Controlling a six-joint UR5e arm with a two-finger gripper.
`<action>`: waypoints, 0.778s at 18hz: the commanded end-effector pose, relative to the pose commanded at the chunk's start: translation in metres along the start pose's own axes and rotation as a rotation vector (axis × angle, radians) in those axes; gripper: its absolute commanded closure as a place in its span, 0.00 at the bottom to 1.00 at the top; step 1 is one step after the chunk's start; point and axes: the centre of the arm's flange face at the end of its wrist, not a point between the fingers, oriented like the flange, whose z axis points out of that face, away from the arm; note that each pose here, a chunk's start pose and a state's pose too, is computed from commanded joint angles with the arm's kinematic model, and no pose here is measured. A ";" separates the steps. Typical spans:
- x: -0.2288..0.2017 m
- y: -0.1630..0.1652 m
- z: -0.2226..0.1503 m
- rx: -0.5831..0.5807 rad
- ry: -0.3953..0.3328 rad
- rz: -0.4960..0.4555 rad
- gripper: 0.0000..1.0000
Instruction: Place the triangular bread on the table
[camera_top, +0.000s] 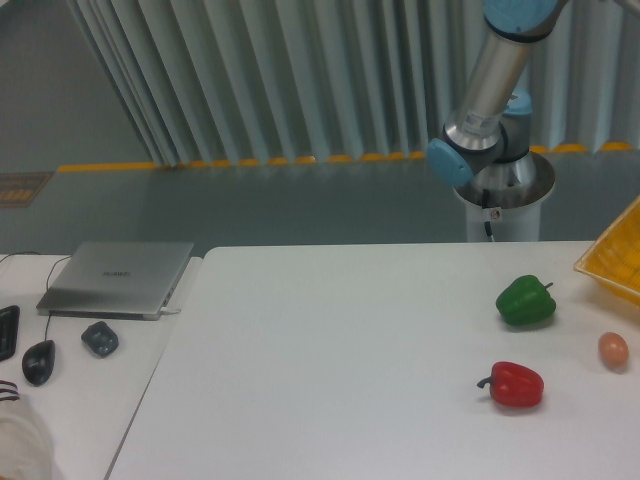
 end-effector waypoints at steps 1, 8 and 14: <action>0.003 -0.004 -0.009 0.004 0.009 0.002 0.98; 0.043 -0.065 -0.081 0.013 0.058 -0.053 0.97; 0.031 -0.151 -0.051 0.008 0.012 -0.100 0.97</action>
